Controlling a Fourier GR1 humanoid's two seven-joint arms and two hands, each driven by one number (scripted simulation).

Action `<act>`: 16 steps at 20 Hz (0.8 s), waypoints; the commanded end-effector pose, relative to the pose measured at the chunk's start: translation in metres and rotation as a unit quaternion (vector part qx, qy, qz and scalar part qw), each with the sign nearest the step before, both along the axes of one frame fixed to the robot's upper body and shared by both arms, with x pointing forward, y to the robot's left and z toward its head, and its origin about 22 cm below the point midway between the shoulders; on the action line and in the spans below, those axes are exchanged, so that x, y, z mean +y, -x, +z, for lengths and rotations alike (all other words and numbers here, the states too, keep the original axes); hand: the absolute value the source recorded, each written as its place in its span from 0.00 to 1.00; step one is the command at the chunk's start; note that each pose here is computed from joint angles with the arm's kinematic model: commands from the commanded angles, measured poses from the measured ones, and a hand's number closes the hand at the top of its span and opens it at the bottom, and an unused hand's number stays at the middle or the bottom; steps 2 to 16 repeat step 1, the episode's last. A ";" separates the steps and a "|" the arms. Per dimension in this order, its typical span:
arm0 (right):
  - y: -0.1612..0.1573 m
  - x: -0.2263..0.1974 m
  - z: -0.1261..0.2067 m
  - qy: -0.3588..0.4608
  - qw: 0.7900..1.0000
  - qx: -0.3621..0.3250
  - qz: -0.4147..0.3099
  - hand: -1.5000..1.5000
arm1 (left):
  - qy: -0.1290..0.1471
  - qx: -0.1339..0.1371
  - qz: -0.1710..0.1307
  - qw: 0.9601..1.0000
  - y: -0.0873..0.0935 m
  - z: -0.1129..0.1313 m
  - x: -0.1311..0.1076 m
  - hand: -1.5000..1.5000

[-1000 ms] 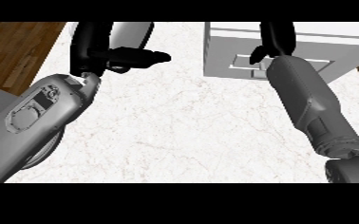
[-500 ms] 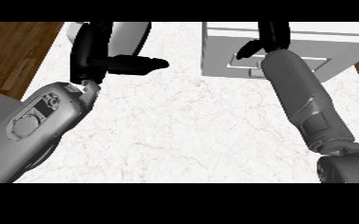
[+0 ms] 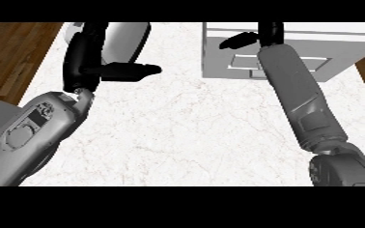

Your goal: Pick up the can, place it into the drawer and close the drawer

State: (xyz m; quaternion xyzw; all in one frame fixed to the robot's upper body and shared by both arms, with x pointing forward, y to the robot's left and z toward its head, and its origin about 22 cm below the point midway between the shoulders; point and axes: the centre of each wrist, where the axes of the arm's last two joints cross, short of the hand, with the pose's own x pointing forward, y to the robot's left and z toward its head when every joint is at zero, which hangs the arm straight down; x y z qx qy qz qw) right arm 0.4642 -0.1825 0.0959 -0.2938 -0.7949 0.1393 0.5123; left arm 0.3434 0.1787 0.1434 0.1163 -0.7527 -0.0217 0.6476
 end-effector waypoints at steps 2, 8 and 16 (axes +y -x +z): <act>-0.005 0.014 0.018 -0.067 0.997 -0.023 0.001 0.00 | 0.005 0.003 -0.007 1.000 0.009 -0.009 -0.006 0.00; -0.005 0.014 0.018 -0.067 0.997 -0.023 0.001 0.00 | 0.005 0.003 -0.007 1.000 0.009 -0.009 -0.006 0.00; -0.005 0.014 0.018 -0.067 0.997 -0.023 0.001 0.00 | 0.005 0.003 -0.007 1.000 0.009 -0.009 -0.006 0.00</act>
